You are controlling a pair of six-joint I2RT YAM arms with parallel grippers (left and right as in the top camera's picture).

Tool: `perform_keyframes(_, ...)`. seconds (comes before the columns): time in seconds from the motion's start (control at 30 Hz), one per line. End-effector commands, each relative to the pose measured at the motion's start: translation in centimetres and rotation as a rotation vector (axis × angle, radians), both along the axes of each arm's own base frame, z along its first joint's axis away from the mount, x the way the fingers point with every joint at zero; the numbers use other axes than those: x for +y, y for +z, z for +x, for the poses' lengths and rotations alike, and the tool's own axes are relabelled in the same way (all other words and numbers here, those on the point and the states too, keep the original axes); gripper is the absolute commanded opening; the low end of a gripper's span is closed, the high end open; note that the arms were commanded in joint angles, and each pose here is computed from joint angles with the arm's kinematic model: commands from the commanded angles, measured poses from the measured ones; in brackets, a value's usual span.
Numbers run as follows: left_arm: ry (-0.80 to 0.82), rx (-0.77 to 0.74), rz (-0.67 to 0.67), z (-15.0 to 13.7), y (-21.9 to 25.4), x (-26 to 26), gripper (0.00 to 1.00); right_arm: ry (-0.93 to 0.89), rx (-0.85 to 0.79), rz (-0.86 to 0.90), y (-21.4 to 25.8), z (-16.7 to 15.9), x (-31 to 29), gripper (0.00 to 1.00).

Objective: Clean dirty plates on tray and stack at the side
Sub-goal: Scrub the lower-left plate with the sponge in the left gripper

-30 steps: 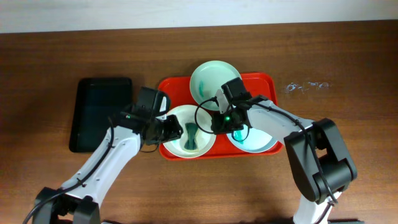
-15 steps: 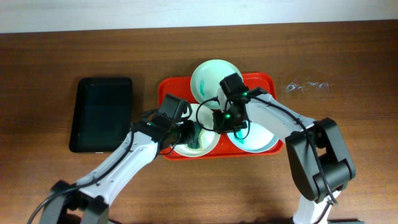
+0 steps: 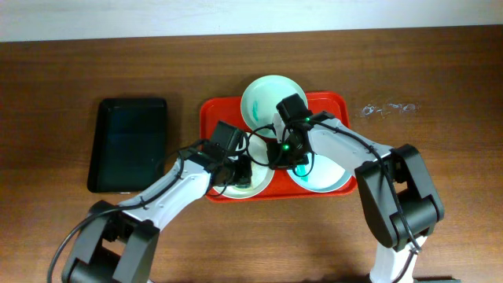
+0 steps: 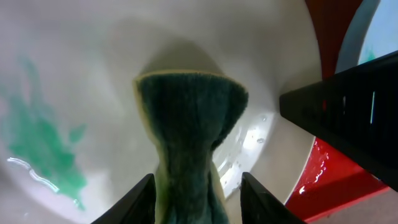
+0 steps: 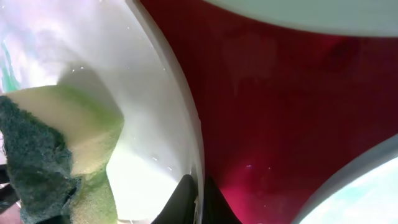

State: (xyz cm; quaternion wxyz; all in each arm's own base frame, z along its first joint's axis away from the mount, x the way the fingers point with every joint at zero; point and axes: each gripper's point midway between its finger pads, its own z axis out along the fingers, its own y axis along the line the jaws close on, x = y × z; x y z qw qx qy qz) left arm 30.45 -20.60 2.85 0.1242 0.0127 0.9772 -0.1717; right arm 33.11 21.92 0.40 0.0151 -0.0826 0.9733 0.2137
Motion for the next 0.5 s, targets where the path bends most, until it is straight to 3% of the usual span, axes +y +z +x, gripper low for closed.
perform_keyframes(0.0, -0.007, 0.013, -0.010, -0.1, -0.7, -0.5, 0.45, 0.018, 0.027, 0.007, -0.9, -0.6, 0.2, 0.06)
perform_keyframes(0.13, 0.013, -0.019, 0.028, 0.6, -0.9, 0.2, 0.40, 0.018, 0.027, 0.007, -0.9, -0.6, 0.2, 0.07)
perform_keyframes(0.33, 0.043, -0.039, 0.099, 1.2, -1.6, 1.4, 0.01, 0.018, 0.027, 0.007, -0.9, -0.6, 0.2, 0.07)
perform_keyframes(0.47, 0.103, -0.087, 0.259, 1.8, -1.9, 4.4, 0.00, 0.018, 0.027, 0.006, -0.9, -0.6, 0.1, 0.07)
